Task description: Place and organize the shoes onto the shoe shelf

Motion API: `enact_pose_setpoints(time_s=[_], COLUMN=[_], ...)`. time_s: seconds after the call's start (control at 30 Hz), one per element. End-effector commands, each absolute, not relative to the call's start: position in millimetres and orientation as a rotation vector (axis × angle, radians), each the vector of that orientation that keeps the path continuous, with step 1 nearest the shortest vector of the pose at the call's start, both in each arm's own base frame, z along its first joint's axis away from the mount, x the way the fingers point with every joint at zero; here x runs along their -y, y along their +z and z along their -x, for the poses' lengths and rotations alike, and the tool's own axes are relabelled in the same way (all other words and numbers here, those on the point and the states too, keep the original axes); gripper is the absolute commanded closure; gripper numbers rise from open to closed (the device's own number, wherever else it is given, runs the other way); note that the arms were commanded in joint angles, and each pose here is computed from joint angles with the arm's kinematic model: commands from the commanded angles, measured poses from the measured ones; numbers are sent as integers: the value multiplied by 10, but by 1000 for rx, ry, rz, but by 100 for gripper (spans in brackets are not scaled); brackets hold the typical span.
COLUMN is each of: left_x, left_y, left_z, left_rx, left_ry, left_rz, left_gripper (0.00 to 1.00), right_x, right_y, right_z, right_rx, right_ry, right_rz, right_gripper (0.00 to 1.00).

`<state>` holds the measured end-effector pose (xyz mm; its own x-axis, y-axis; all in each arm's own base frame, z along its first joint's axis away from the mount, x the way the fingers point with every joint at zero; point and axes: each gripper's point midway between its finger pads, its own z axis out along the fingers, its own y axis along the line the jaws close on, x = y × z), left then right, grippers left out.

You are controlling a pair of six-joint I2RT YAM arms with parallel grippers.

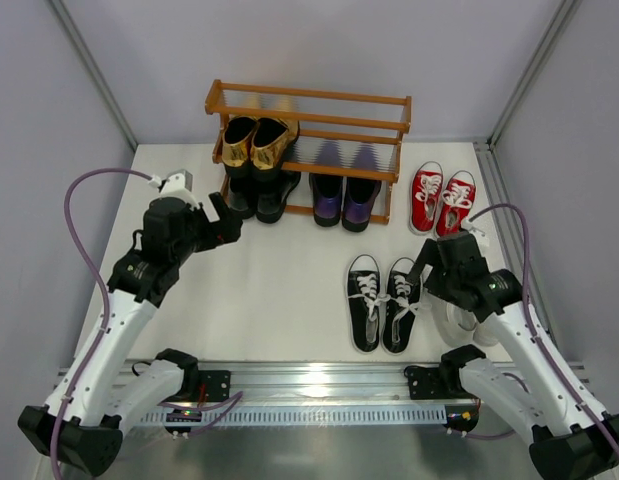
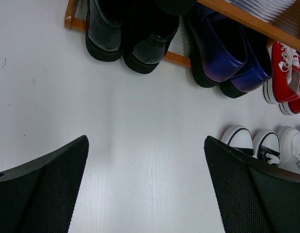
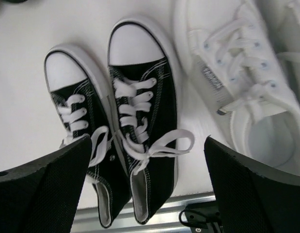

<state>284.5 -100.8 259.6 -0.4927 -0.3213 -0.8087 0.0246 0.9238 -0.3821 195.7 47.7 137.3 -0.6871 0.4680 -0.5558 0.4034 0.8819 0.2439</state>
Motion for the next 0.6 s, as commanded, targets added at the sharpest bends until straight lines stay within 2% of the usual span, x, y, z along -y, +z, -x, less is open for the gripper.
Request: enact_pose_setpoints(time_s=[0.0, 0.27, 0.57], left_x=[1036, 991, 959], left_y=[2537, 2527, 2518], left_z=[-2860, -2912, -2908], left_rx=[-2053, -2053, -2057], left_ry=[-443, -403, -376], left_rz=[223, 237, 224], left_gripper=[0, 0, 0], right_x=[-908, -1572, -1562], right_y=[1479, 1003, 702], right_z=[-1974, -1595, -1578], right_rx=[-2412, -2598, -2655], right_ry=[390, 431, 251], right_rz=[-433, -268, -237], right_gripper=[3, 2, 0])
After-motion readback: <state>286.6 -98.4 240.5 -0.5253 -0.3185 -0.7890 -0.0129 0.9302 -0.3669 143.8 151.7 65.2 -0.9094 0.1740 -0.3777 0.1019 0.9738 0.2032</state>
